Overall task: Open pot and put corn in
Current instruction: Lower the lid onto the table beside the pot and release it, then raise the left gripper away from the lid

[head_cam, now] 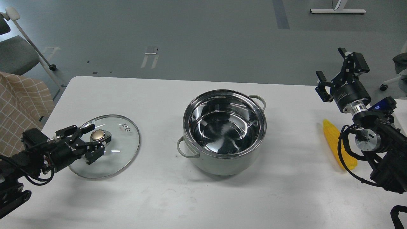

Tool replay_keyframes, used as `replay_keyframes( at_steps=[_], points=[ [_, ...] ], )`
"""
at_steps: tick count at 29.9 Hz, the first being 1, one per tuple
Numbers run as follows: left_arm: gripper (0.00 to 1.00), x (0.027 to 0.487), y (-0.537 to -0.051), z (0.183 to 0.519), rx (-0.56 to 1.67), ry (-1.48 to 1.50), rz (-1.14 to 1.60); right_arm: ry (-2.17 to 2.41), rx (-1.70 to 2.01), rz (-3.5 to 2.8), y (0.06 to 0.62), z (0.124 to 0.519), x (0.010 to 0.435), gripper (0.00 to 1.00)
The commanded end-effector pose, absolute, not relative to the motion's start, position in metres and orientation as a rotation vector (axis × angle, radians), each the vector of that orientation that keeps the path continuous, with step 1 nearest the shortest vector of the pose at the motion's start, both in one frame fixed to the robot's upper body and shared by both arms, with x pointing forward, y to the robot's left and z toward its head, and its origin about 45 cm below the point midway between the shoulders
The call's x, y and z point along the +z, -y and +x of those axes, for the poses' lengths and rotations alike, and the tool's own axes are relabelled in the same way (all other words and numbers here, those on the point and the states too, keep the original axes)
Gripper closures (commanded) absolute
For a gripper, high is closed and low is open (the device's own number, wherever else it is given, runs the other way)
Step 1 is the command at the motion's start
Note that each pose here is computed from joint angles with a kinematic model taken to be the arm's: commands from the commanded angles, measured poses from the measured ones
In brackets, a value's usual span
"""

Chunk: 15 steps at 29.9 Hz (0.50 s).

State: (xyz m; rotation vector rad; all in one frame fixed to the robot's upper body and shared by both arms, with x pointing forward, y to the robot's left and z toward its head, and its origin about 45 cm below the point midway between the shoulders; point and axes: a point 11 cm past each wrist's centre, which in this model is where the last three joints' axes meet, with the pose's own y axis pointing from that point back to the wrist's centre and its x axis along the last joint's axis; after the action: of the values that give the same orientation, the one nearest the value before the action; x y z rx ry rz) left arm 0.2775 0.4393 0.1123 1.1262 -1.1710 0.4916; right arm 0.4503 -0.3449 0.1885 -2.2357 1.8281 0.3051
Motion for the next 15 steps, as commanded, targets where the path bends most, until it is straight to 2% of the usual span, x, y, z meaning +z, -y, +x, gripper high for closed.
replay_keyframes(
  at_steps=[1, 9, 15],
  points=[
    [0.13, 0.115, -0.439, 0.28, 0.499, 1.178, 1.124, -1.829, 0.306, -2.235, 0.345, 0.45, 0.188, 0.0],
    [0.04, 0.134, -0.428, 0.293, 0.586, 1.186, 1.056, -1.828, 0.303, -2.239, 0.345, 0.45, 0.189, 0.0],
    [0.03, 0.19, -0.412, 0.334, 0.736, 1.226, 0.938, -1.835, 0.291, -2.237, 0.349, 0.451, 0.191, 0.0]
  ],
)
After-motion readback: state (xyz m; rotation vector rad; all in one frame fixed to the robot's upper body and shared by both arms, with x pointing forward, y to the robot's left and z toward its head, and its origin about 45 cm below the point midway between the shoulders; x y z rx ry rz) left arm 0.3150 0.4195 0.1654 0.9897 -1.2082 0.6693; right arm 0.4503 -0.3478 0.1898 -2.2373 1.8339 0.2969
